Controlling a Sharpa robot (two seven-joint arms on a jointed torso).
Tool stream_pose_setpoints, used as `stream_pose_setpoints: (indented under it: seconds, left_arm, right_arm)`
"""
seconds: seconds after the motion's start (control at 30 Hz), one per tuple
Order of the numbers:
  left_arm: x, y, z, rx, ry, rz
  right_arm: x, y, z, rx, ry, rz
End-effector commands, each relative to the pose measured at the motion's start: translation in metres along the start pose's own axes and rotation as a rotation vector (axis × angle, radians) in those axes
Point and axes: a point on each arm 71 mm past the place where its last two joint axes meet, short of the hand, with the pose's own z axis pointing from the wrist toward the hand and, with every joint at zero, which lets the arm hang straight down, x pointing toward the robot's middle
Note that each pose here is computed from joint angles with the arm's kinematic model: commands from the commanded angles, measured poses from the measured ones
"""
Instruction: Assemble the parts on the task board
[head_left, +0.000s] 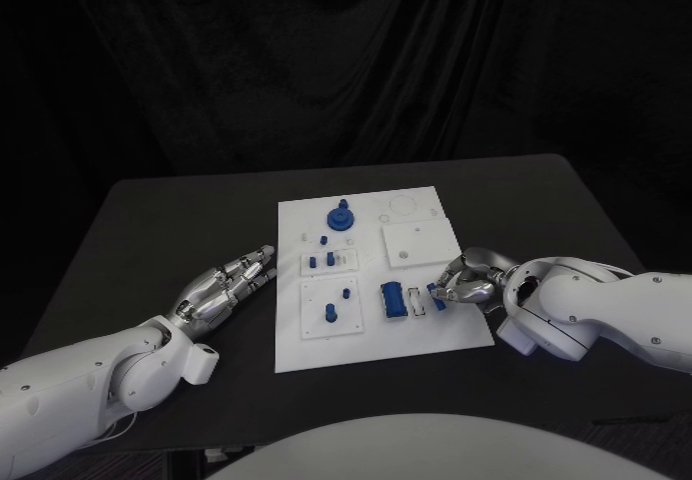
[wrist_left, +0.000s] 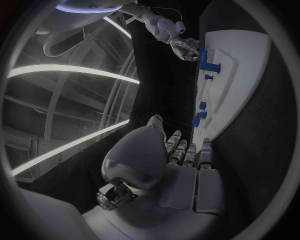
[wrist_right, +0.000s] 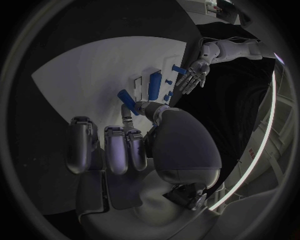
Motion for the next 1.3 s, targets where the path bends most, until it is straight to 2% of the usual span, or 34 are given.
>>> stream_pose_setpoints:
  seconds: [0.03, 0.33, 0.67, 1.3]
  left_arm:
    - [0.0022, -0.0046, 0.0009, 0.075, 0.011, -0.012]
    - [0.0029, -0.0042, 0.0015, 0.073, 0.013, -0.013]
    - [0.0029, -0.0039, 0.0016, 0.070, 0.014, -0.014]
    - [0.0030, -0.0023, 0.0029, 0.066, 0.017, -0.016]
  right_arm:
    - [0.002, 0.002, 0.000, 0.010, 0.012, 0.084]
    - [0.005, 0.003, 0.005, 0.028, 0.038, 0.086]
    - [0.005, 0.002, 0.011, 0.043, 0.043, 0.085]
    - [0.012, 0.005, 0.012, 0.052, 0.099, 0.057]
